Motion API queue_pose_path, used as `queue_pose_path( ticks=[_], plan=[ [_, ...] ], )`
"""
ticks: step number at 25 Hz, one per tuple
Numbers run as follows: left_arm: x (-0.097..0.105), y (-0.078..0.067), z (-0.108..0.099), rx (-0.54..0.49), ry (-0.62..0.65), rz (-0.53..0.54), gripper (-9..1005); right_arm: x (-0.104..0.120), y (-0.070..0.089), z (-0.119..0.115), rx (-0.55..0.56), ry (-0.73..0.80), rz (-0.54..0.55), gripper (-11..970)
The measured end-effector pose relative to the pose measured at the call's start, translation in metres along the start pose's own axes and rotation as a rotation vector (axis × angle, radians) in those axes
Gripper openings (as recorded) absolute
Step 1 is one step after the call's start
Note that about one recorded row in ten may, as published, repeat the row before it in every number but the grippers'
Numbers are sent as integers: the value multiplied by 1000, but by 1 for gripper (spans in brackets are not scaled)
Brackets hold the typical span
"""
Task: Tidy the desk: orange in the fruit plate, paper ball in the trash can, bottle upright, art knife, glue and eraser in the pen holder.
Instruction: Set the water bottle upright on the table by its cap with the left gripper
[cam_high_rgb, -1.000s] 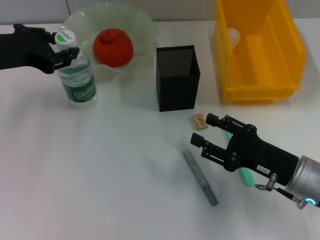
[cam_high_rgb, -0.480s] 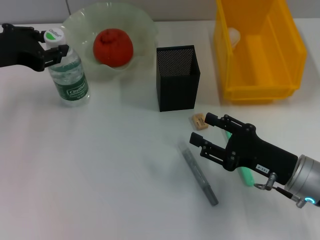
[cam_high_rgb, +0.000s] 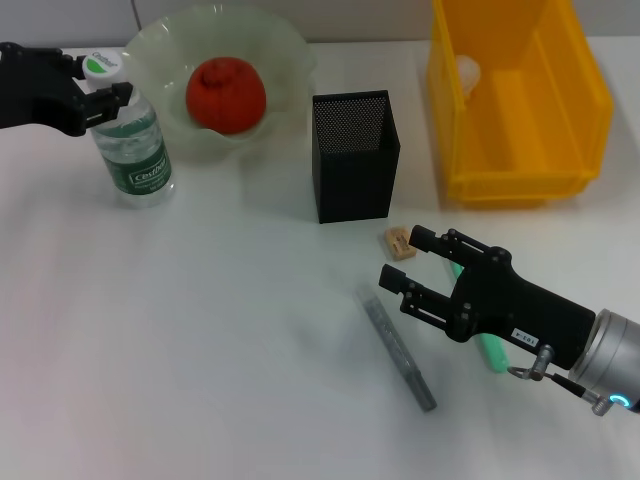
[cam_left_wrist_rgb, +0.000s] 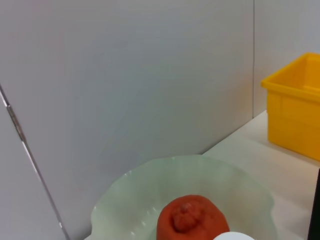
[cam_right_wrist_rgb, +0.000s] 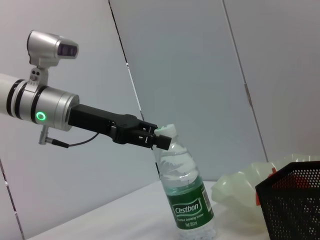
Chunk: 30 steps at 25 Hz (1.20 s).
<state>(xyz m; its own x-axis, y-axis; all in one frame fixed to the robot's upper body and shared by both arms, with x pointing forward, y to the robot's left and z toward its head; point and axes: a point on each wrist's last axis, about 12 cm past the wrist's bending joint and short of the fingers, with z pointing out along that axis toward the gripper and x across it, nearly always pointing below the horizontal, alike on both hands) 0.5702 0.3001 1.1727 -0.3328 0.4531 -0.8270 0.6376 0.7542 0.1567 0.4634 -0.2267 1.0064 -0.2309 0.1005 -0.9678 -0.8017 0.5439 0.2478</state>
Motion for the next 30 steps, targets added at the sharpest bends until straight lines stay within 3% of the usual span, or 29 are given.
queue_pose_path(
  ticks=[25, 30],
  plan=[
    [3, 3, 0, -8, -5, -34, 445, 0, 0, 0, 0, 1, 3, 690],
    [2, 3, -1, -11, -11, -39, 606, 1, 1, 0, 0, 1, 4, 690]
  ],
)
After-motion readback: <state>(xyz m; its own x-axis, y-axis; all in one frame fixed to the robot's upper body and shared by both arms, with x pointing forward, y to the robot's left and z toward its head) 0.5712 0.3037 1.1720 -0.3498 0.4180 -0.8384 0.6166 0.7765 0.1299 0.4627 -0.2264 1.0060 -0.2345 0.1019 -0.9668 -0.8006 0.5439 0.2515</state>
